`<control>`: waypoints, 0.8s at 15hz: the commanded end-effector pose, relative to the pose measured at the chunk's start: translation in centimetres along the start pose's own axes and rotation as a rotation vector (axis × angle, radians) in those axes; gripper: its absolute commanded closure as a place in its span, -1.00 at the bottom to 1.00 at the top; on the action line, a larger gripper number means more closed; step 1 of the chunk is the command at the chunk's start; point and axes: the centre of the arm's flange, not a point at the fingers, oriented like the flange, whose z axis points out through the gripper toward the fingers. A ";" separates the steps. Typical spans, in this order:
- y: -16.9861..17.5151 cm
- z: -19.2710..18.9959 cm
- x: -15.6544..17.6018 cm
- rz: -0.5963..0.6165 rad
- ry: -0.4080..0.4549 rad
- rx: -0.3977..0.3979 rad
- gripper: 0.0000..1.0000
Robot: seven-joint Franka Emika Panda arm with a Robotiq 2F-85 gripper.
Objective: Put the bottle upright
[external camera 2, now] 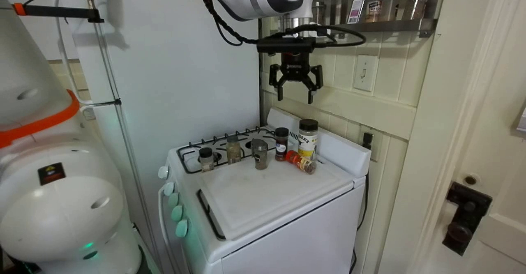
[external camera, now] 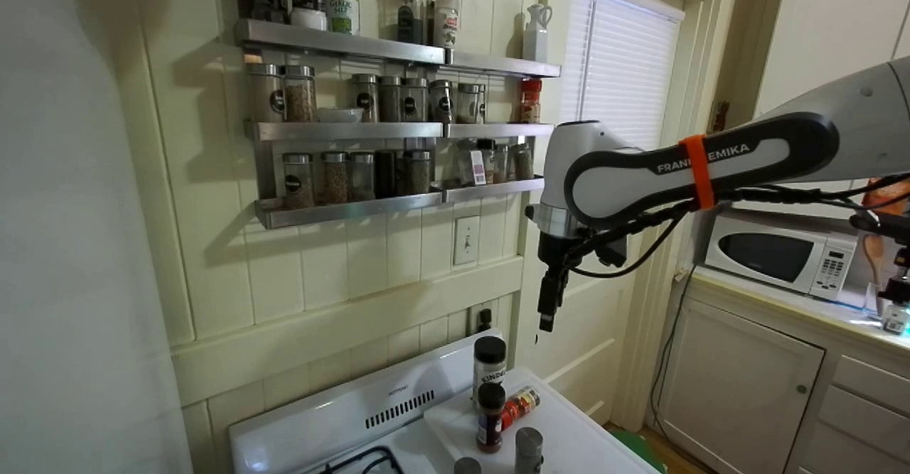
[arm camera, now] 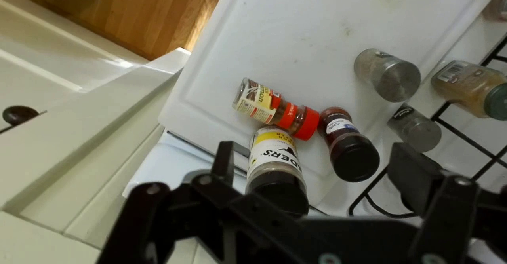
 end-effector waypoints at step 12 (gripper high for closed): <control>-1.7 4.3 -0.5 -0.473 0.039 0.029 -1.00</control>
